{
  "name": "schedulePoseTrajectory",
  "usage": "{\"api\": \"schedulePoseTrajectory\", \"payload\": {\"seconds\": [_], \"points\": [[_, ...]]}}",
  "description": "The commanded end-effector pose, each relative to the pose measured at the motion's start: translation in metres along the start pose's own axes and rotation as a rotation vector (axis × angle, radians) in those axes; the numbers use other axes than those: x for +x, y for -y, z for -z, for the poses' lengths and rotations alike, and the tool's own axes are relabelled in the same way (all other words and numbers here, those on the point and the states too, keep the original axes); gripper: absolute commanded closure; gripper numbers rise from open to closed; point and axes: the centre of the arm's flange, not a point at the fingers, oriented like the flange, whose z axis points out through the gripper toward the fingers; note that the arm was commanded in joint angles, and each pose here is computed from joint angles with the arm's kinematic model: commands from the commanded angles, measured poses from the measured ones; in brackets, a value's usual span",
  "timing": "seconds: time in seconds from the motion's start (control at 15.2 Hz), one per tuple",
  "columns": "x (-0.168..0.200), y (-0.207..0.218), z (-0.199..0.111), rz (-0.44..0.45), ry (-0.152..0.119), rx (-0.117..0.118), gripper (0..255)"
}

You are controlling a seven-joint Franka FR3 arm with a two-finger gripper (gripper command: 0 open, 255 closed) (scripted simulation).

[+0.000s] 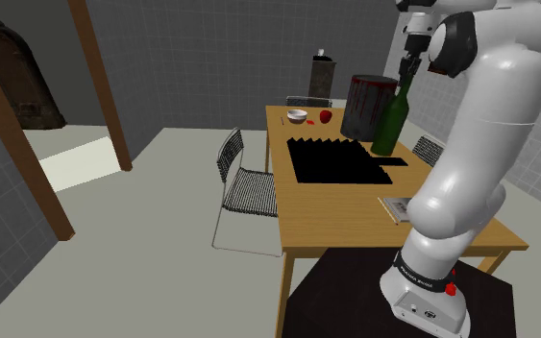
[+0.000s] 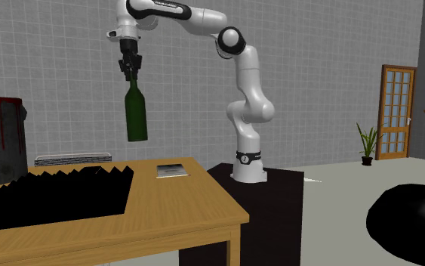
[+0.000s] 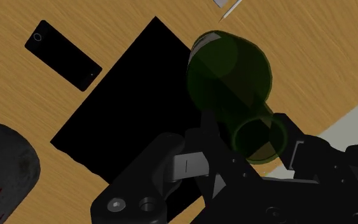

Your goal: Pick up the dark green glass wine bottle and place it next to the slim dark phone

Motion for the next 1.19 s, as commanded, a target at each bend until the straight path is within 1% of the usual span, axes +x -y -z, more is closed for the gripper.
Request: {"api": "schedulePoseTrajectory", "payload": {"seconds": [0.0,1.06,1.12], "points": [[-0.009,-0.024,-0.011,0.002,-0.001,-0.001,255],[-0.056,-0.212,-0.099,0.002,-0.001,-0.001,255],[-0.056,-0.212,-0.104,0.002,-0.001,-0.001,255]]}}
